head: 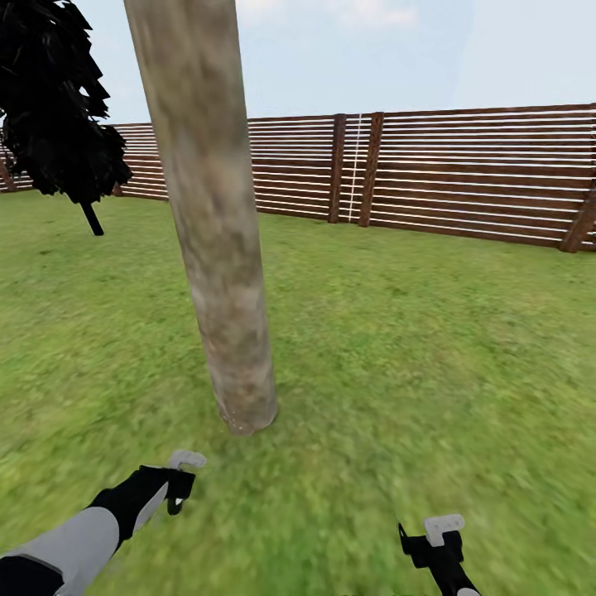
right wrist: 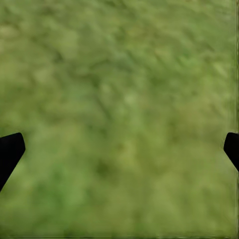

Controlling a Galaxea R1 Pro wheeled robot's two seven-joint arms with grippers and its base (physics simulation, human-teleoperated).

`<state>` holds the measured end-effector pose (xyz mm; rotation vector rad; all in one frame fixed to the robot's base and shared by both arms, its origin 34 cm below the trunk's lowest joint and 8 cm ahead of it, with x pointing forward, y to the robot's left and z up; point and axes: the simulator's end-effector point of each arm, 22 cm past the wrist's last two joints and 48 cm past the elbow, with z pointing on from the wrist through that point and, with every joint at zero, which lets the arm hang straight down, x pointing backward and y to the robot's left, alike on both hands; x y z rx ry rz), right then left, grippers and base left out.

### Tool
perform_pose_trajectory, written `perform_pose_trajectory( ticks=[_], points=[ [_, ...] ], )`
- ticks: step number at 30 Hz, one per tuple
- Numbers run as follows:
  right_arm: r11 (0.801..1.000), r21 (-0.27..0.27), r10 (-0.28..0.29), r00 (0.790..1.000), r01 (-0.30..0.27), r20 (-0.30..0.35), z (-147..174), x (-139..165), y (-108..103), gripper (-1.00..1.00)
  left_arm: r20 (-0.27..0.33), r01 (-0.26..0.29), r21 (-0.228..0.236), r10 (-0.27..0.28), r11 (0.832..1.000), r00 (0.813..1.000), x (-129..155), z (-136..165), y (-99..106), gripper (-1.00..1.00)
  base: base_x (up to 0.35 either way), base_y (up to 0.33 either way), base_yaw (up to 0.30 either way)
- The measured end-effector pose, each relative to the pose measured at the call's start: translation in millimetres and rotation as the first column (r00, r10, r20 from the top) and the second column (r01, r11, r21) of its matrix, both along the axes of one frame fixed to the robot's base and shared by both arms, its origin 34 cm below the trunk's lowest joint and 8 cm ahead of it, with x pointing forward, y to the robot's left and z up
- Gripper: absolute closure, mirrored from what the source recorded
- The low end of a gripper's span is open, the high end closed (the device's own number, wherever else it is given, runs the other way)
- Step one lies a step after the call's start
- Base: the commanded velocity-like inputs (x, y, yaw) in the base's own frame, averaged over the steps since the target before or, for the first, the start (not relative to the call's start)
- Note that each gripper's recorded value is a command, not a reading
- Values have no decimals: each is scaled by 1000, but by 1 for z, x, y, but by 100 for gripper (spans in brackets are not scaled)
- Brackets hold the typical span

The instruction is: In the garden, pick up the pesticide atomizer on the floor and spray pesticide onto both trees until each tree trunk is fully covered.

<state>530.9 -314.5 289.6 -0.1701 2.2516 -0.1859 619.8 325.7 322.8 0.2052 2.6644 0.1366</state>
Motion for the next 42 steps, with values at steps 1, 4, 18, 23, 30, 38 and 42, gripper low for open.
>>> perform_pose_trajectory(
  ticks=[1, 4, 18, 23, 30, 38, 42],
  points=[
    [1000, 0, 0, 1000, 0, 0, 0, 0, 0, -100, 3, -20, -9, 20, 1000, 1000, 1, 1, 4, 100, 0, 0, -273],
    [1000, 0, -1, 1000, 1, 0, 0, 0, 0, -100, 20, -45, -45, 46, 998, 999, 7, 4, -7, 100, 0, 0, -110],
    [1000, 0, 0, 1000, 0, 0, 0, 0, 0, -100, -24, 19, -105, -22, 994, 999, 29, 31, -92, 100, 0, 0, -2],
    [1000, -2, -1, 1000, 1, 1, 0, 0, -1, -100, -52, 6, -67, -9, 998, 999, 44, 50, -55, 100, 0, 0, 0],
    [1000, -2, -1, 1000, 1, 0, 0, 0, -1, -100, -16, 57, -174, -61, 983, 998, 77, 93, -66, 100, 0, 0, 0],
    [1000, -1, -1, 1000, 1, 0, 0, 0, -1, -100, 2, 21, -105, -21, 994, 1000, 105, 134, -13, 100, 0, 0, 35],
    [1000, 1, -1, 1000, 1, 0, 0, 0, 0, -100, -9, 34, -112, -35, 993, 999, 101, 129, -21, 100, 0, 0, 254]
  ],
)
